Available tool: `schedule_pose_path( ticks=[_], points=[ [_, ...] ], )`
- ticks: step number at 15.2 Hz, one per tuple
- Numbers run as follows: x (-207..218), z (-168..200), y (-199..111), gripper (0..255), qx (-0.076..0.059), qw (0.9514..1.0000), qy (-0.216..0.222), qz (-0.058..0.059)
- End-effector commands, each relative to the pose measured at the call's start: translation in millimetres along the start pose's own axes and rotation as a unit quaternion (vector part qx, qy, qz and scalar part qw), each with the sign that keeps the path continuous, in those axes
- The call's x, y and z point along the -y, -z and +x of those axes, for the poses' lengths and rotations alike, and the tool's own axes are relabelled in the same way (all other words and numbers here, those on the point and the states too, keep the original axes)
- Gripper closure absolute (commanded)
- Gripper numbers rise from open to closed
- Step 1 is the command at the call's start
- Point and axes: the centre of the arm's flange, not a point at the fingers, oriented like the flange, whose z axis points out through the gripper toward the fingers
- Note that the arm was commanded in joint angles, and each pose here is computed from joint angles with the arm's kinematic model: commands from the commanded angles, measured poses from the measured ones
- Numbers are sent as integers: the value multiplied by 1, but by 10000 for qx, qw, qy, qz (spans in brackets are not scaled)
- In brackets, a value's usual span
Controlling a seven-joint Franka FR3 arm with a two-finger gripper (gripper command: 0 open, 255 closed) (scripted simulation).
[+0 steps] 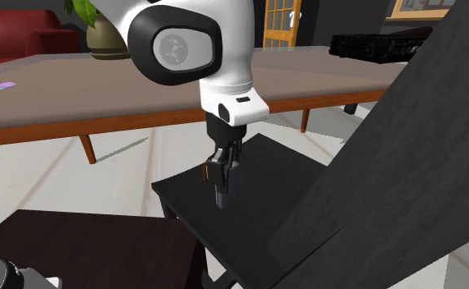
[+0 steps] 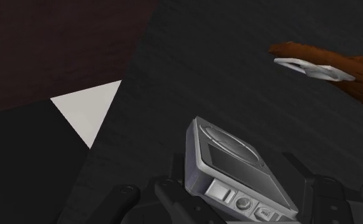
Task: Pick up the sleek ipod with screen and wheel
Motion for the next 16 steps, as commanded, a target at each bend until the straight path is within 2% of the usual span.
schedule_pose_path(
  ticks=[1,14,16],
  points=[
    [0,0,8,255,5,10000,-2,-4],
    [-1,0,76,255,5,10000,-2,-4],
    [-1,0,77,255,5,10000,-2,-4]
  ],
)
